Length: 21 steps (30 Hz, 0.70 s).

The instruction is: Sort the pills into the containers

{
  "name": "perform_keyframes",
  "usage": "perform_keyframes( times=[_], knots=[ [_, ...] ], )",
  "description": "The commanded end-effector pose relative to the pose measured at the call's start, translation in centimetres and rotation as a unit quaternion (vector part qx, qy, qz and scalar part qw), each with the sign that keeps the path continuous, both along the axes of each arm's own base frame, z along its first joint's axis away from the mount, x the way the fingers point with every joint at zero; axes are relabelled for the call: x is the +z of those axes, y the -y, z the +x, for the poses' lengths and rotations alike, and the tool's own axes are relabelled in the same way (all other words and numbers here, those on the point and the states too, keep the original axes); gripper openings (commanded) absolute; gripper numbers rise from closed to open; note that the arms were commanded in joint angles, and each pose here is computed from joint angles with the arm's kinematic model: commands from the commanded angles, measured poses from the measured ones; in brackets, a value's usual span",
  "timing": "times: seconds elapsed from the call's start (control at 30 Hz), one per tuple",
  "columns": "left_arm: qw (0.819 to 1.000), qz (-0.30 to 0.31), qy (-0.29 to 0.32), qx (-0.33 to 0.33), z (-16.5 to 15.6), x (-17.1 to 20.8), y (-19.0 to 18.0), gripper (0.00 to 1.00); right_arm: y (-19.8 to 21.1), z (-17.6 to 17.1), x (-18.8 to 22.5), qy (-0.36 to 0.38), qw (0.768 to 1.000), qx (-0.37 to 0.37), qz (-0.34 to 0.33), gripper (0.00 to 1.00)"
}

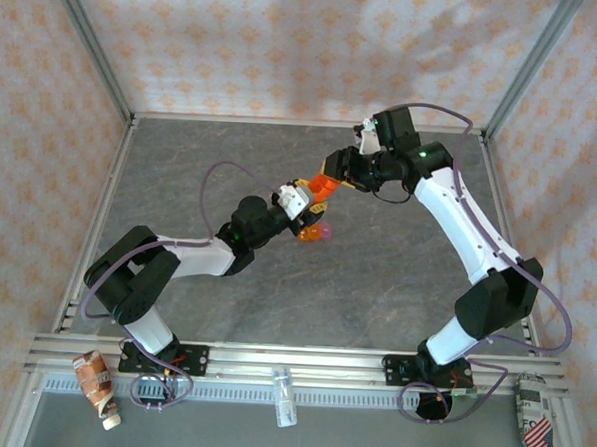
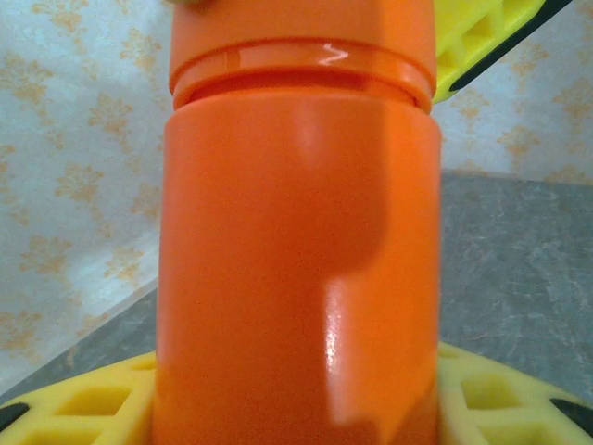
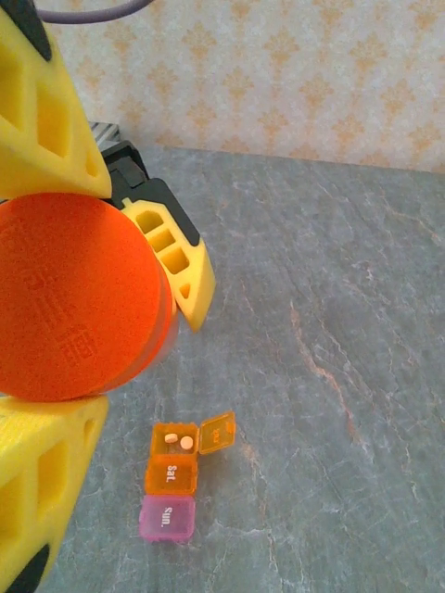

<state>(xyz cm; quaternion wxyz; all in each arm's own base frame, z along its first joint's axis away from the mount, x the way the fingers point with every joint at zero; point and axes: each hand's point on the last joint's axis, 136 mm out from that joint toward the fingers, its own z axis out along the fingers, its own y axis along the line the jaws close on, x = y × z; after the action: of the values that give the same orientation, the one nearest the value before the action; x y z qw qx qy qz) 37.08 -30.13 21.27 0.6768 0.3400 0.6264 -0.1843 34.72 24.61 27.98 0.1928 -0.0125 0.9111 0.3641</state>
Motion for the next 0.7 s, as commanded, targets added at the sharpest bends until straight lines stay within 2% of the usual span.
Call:
perform_keyframes(
  times=[0.0,0.23,0.33,0.43,0.67],
  knots=[
    [0.993,-0.05,0.103,0.014,-0.1,6.4,0.2,0.0,-1.0,-1.6,-2.0,-0.046,0.999,0.006,-0.012,0.49],
    [0.994,-0.06,0.091,0.019,0.1,6.0,0.1,0.0,-0.8,-1.0,-0.4,-0.03,0.999,0.001,-0.015,0.59],
    [0.994,-0.064,0.084,0.015,0.1,5.8,0.1,0.0,-0.4,-0.5,1.1,-0.016,1.0,-0.006,-0.013,0.67],
    [0.995,-0.069,0.078,0.007,-0.1,5.8,0.3,0.0,0.1,0.0,3.3,0.009,1.0,-0.01,-0.009,0.8],
    [0.994,-0.087,0.059,-0.026,-0.7,5.8,0.4,0.0,2.4,0.1,7.1,0.056,0.998,-0.021,-0.011,0.84]
  ],
)
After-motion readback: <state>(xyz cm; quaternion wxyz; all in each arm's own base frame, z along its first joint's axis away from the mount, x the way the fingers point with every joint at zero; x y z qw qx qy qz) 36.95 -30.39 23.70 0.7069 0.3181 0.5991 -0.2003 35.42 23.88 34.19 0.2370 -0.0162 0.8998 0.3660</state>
